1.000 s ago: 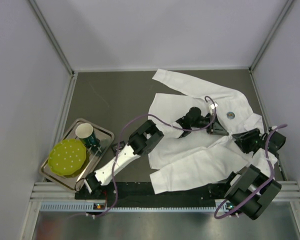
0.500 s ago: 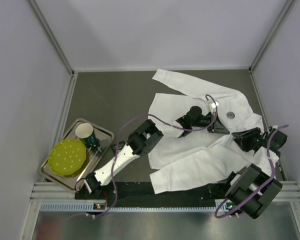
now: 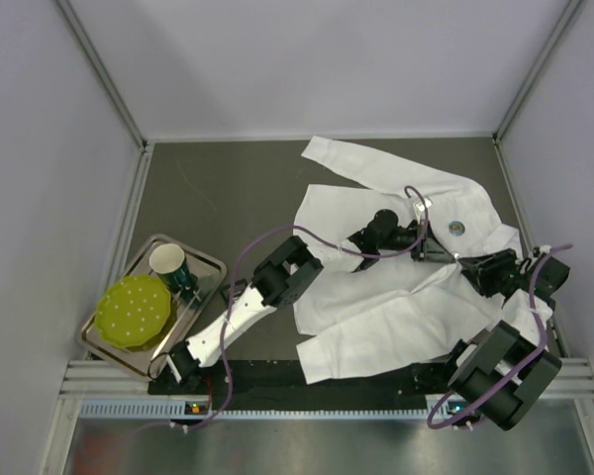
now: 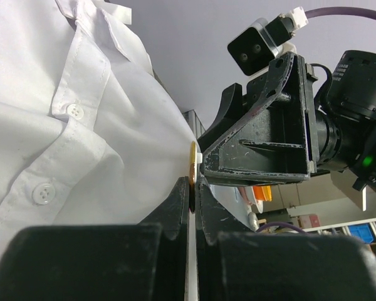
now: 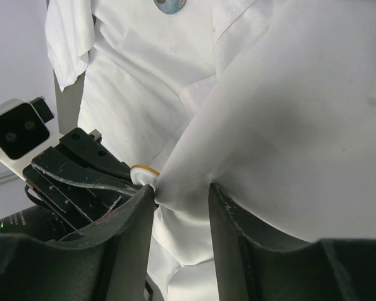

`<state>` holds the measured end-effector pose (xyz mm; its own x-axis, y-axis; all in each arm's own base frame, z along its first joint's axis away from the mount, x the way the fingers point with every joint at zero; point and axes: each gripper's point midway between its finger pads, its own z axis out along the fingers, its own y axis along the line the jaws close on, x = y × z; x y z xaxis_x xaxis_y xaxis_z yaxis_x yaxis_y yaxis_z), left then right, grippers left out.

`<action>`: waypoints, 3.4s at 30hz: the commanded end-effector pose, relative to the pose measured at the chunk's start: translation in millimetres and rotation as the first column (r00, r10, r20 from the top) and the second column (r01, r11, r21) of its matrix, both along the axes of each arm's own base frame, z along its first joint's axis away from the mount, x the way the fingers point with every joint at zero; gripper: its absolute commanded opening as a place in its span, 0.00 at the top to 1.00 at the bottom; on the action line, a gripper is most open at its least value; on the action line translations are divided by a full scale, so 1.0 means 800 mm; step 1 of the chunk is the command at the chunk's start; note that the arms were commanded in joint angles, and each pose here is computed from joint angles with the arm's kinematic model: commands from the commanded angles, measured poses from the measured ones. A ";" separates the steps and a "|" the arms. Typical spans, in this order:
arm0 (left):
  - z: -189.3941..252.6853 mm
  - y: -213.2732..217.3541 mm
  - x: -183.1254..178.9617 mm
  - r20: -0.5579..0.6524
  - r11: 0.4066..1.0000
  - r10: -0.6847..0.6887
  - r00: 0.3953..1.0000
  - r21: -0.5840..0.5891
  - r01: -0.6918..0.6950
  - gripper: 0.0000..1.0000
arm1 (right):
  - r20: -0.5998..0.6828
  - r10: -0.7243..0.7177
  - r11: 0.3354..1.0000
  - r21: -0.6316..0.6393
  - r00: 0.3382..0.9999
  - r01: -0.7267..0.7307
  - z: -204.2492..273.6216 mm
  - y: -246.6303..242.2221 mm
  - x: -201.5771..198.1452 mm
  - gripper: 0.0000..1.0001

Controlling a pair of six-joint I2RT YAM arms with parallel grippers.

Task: Remove the brooch from the garment
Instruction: Remove the brooch from the clothes.

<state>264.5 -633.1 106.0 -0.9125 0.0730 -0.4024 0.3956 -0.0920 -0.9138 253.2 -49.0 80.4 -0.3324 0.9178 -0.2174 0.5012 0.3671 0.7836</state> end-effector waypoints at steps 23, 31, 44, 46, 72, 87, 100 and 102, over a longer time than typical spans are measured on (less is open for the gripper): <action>0.077 0.000 -0.019 0.069 0.985 -0.087 0.994 -0.146 0.096 1.00 | 0.023 0.022 0.999 -0.047 0.999 -0.021 -0.007 -0.005 0.005 0.66; 0.070 0.010 0.003 -0.108 0.986 -0.042 0.993 -0.166 0.024 1.00 | 0.062 -0.011 1.000 -0.018 0.998 0.012 0.002 -0.003 0.008 0.62; 0.066 0.011 0.001 -0.144 0.981 -0.060 0.988 -0.191 0.032 1.00 | 0.114 0.000 1.000 0.008 0.993 -0.001 0.009 -0.003 0.019 0.56; 0.065 0.011 0.001 -0.145 0.982 -0.058 0.988 -0.189 0.030 1.00 | 0.116 -0.001 1.000 0.007 0.993 0.000 0.009 -0.003 0.019 0.56; 0.058 0.009 0.007 -0.180 0.981 -0.052 0.982 -0.192 0.017 1.00 | 0.128 0.003 1.000 0.030 0.992 -0.006 0.008 0.000 0.017 0.62; 0.061 0.001 -0.010 -0.105 0.983 -0.106 0.989 -0.158 0.088 1.00 | 0.102 0.022 1.000 -0.001 0.995 -0.022 0.000 0.001 0.012 0.65; 0.059 0.000 -0.008 -0.149 0.981 -0.125 0.981 -0.169 0.100 1.00 | 0.129 0.054 0.998 0.001 0.990 -0.055 0.006 0.009 0.019 0.60; 0.056 -0.001 -0.009 -0.148 0.982 -0.136 0.979 -0.153 0.114 1.00 | 0.120 0.064 0.998 -0.010 0.991 -0.063 0.003 0.011 0.019 0.61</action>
<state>271.5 -630.4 108.9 -0.9777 0.1202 -0.1722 0.1542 -0.1458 -0.9772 265.2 -45.8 81.7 -0.3263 0.9147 -0.2384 0.4057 0.3634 0.8387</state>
